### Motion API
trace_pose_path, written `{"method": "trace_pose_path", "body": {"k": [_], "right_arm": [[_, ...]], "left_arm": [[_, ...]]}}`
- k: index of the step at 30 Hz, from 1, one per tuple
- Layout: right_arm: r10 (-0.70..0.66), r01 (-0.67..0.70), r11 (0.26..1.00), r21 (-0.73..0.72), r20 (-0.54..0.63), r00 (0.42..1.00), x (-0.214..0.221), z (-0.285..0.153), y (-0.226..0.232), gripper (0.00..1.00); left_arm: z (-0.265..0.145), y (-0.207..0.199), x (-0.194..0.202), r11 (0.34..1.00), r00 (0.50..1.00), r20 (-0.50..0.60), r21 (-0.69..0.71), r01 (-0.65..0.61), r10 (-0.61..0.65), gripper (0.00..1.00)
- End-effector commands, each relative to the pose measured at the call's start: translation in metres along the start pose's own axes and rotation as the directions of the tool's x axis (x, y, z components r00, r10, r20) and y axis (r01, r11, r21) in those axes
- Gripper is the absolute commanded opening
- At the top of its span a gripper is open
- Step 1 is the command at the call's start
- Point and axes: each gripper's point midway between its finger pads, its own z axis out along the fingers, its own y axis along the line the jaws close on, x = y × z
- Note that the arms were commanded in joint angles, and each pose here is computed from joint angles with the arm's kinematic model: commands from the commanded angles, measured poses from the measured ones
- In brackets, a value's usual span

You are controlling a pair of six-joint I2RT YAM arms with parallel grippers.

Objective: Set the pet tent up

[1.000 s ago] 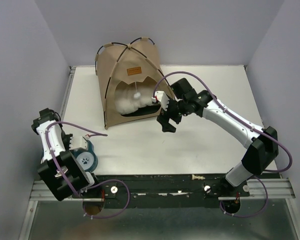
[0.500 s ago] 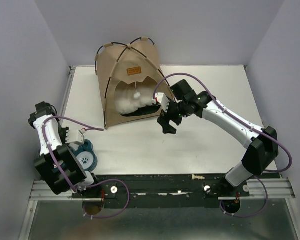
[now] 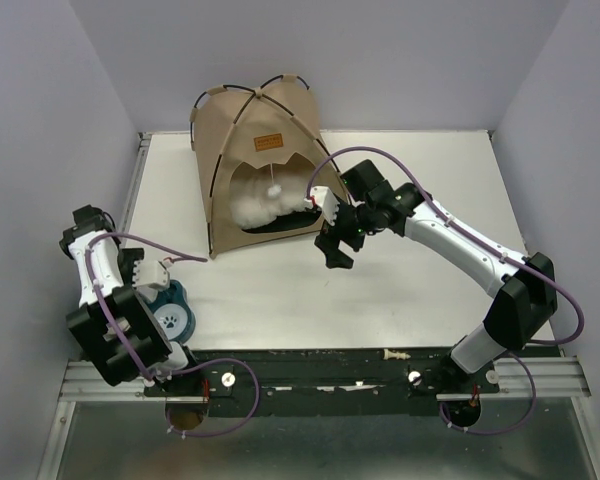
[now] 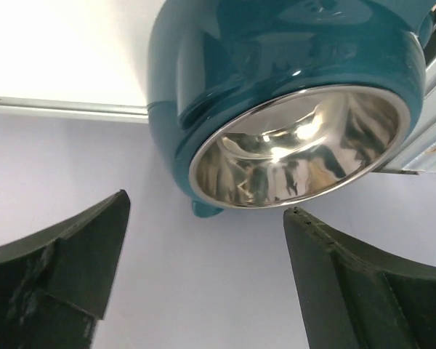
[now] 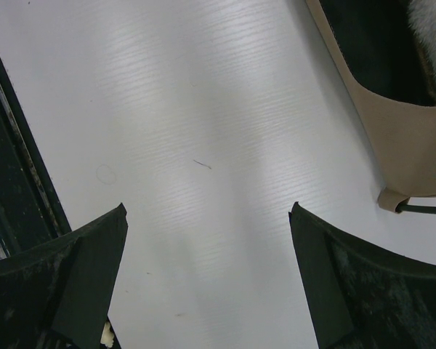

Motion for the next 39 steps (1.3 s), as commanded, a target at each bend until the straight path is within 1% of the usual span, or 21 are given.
{"method": "trace_pose_path", "body": {"k": [1,3,6,8,10,13,16,19,21,23,25,26,27,28,30,32,35,36,37,38,39], "right_arm": [[0.012,-0.012,1.0,-0.02,0.01,1.0,0.0,-0.006,0.006,1.0],[0.014,-0.013,1.0,-0.024,0.012,1.0,-0.001,-0.006,0.006,1.0],[0.016,-0.015,1.0,-0.023,0.014,1.0,-0.003,-0.005,0.005,1.0],[0.01,-0.01,1.0,-0.021,0.031,0.999,-0.01,-0.007,0.004,1.0],[0.001,-0.001,1.0,-0.013,0.054,0.999,-0.019,-0.013,0.002,1.0],[-0.042,0.039,0.999,0.026,0.119,0.992,-0.042,-0.032,-0.002,1.0],[-0.056,0.041,0.996,0.083,0.187,0.981,-0.064,-0.051,-0.01,1.0],[0.005,-0.037,0.992,0.117,0.26,0.966,-0.084,-0.075,-0.023,1.0],[0.039,-0.09,0.985,0.148,0.316,0.948,-0.093,-0.092,-0.037,1.0],[0.047,-0.13,0.97,0.203,0.372,0.927,-0.098,-0.112,-0.052,1.0],[0.064,-0.177,0.953,0.246,0.408,0.911,-0.097,-0.131,-0.066,1.0],[0.08,-0.207,0.942,0.262,0.425,0.902,-0.094,-0.14,-0.072,1.0],[0.101,-0.239,0.932,0.273,0.438,0.893,-0.091,-0.147,-0.078,1.0],[0.118,-0.266,0.922,0.281,0.451,0.885,-0.086,-0.155,-0.082,1.0],[0.15,-0.32,0.898,0.303,0.474,0.868,-0.072,-0.168,-0.088,1.0],[0.163,-0.353,0.875,0.33,0.487,0.858,-0.056,-0.177,-0.089,1.0],[0.185,-0.382,0.853,0.357,0.477,0.859,-0.028,-0.18,-0.081,1.0],[0.195,-0.39,0.847,0.361,0.471,0.86,-0.016,-0.179,-0.076,1.0],[0.205,-0.399,0.841,0.366,0.467,0.86,-0.006,-0.177,-0.074,1.0],[0.211,-0.401,0.84,0.365,0.461,0.862,0.004,-0.173,-0.068,1.0],[0.211,-0.405,0.835,0.373,0.461,0.862,0.013,-0.172,-0.065,1.0]], "left_arm": [[-0.021,0.029,0.0,0.974,0.98,0.008,-0.113,-0.199,0.201,0.99],[-0.033,0.038,-0.002,0.962,0.978,0.007,-0.181,-0.202,0.207,0.99],[-0.049,0.045,-0.005,0.952,0.982,0.002,-0.245,-0.184,0.191,0.99],[-0.058,0.053,-0.012,0.943,0.986,0.031,-0.297,-0.148,0.164,0.99],[-0.068,0.064,-0.017,0.935,0.992,0.064,-0.347,-0.076,0.104,0.99],[-0.092,0.079,-0.037,0.922,0.984,0.179,-0.385,0.047,0.025,0.99],[-0.12,0.092,-0.065,0.918,0.946,0.321,-0.361,0.163,-0.042,0.99],[-0.149,0.117,-0.097,0.892,0.877,0.458,-0.323,0.317,-0.146,0.99],[-0.177,0.138,-0.118,0.851,0.802,0.552,-0.286,0.44,-0.229,0.99],[-0.21,0.155,-0.141,0.81,0.691,0.662,-0.214,0.545,-0.29,0.99],[-0.249,0.169,-0.164,0.763,0.55,0.763,-0.119,0.636,-0.339,0.99],[-0.277,0.178,-0.174,0.733,0.48,0.812,-0.098,0.674,-0.332,0.99],[-0.292,0.182,-0.186,0.717,0.406,0.845,-0.038,0.696,-0.348,0.99],[-0.305,0.181,-0.195,0.715,0.374,0.862,-0.019,0.698,-0.342,0.99],[-0.323,0.184,-0.213,0.664,0.297,0.881,0.025,0.747,-0.367,0.99],[-0.33,0.18,-0.233,0.637,0.271,0.889,0.03,0.77,-0.37,0.99],[-0.318,0.161,-0.261,0.633,0.247,0.884,0.068,0.771,-0.396,0.99],[-0.311,0.148,-0.273,0.647,0.248,0.877,0.088,0.758,-0.411,0.99],[-0.308,0.137,-0.282,0.658,0.23,0.88,0.117,0.744,-0.416,0.99],[-0.299,0.125,-0.295,0.688,0.222,0.88,0.148,0.711,-0.419,0.99],[-0.303,0.111,-0.304,0.722,0.198,0.913,0.134,0.679,-0.356,0.99]]}}
